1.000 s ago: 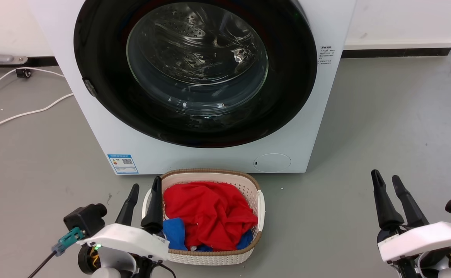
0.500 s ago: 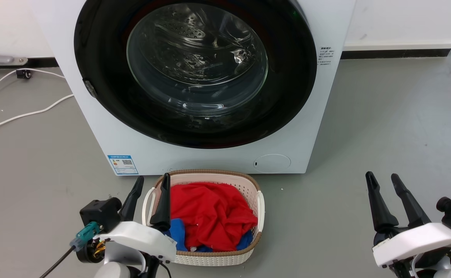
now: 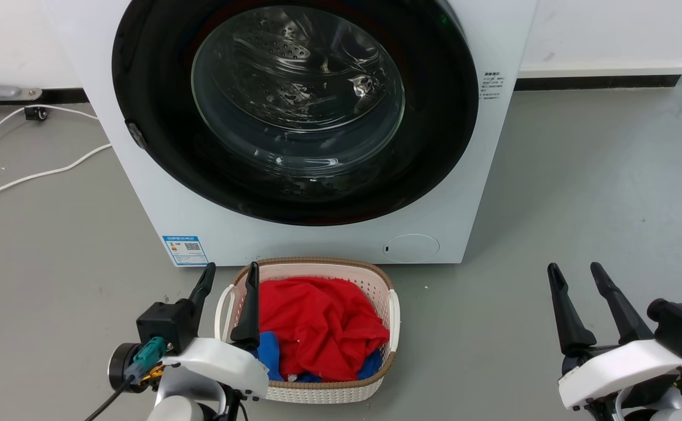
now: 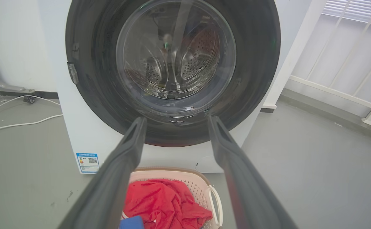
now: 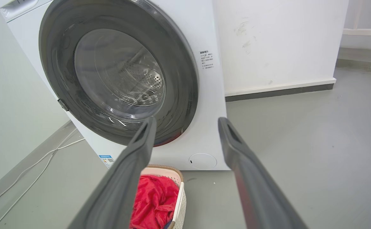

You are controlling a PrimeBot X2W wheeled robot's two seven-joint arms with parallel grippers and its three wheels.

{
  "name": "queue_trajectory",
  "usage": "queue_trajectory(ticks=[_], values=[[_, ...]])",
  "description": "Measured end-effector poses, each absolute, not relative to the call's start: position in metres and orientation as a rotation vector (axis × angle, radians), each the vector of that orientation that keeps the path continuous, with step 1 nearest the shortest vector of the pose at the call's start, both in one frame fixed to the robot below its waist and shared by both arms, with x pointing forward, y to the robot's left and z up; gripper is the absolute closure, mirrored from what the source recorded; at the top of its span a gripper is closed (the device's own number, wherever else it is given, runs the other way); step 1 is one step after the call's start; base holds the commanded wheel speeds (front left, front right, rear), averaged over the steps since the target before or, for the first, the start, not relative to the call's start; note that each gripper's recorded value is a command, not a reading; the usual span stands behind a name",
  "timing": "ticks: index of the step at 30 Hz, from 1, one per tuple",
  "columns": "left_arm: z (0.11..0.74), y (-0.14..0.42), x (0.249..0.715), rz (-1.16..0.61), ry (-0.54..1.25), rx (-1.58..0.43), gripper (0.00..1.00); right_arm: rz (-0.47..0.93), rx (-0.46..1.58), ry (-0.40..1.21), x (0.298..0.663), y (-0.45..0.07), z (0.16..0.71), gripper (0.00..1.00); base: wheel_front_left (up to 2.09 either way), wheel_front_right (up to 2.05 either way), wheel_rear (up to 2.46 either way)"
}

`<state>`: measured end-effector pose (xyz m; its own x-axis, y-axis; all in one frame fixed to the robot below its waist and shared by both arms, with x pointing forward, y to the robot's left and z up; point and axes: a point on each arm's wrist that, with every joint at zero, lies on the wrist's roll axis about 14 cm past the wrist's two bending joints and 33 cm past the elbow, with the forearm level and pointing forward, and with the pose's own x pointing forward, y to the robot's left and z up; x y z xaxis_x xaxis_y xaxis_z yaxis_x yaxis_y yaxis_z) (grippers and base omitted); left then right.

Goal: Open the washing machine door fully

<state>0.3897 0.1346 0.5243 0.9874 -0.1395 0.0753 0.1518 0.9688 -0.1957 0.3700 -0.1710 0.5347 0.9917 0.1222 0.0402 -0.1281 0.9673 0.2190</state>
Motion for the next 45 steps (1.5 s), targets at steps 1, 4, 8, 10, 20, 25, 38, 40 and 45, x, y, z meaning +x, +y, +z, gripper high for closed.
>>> queue_trajectory(ticks=[1, 4, 8, 10, 20, 25, 38, 40, 45], values=[[0.525, 0.135, 0.390, -0.147, -0.064, -0.193, 0.00, 0.128, 0.215, -0.026, 0.370, -0.171, 0.535, 0.00, 0.00, 0.00, 0.00], [0.526, 0.134, 0.389, -0.151, -0.073, -0.165, 0.00, 0.130, 0.190, -0.024, 0.370, -0.170, 0.534, 0.00, 0.00, 0.00, 0.00], [0.526, 0.132, 0.389, -0.158, -0.082, -0.138, 0.00, 0.132, 0.161, -0.022, 0.370, -0.169, 0.533, 0.00, 0.00, 0.00, 0.00], [0.526, 0.131, 0.389, -0.162, -0.085, -0.126, 0.00, 0.135, 0.148, -0.025, 0.370, -0.168, 0.534, 0.00, 0.00, 0.00, 0.00], [0.529, 0.127, 0.388, -0.176, -0.112, -0.062, 0.00, 0.139, 0.081, -0.027, 0.369, -0.167, 0.533, 0.00, 0.00, 0.00, 0.00], [0.531, 0.126, 0.388, -0.177, -0.125, -0.037, 0.00, 0.131, 0.055, -0.033, 0.368, -0.168, 0.535, 0.00, 0.00, 0.00, 0.00], [0.527, 0.125, 0.387, -0.182, -0.131, -0.006, 0.00, 0.104, 0.004, -0.051, 0.366, -0.172, 0.537, 0.00, 0.00, 0.00, 0.00], [0.526, 0.125, 0.387, -0.180, -0.126, -0.013, 0.00, 0.102, 0.006, -0.050, 0.366, -0.173, 0.536, 0.00, 0.00, 0.00, 0.00], [0.523, 0.126, 0.387, -0.173, -0.117, -0.034, 0.00, 0.099, 0.012, -0.048, 0.367, -0.173, 0.535, 0.00, 0.00, 0.00, 0.00]])
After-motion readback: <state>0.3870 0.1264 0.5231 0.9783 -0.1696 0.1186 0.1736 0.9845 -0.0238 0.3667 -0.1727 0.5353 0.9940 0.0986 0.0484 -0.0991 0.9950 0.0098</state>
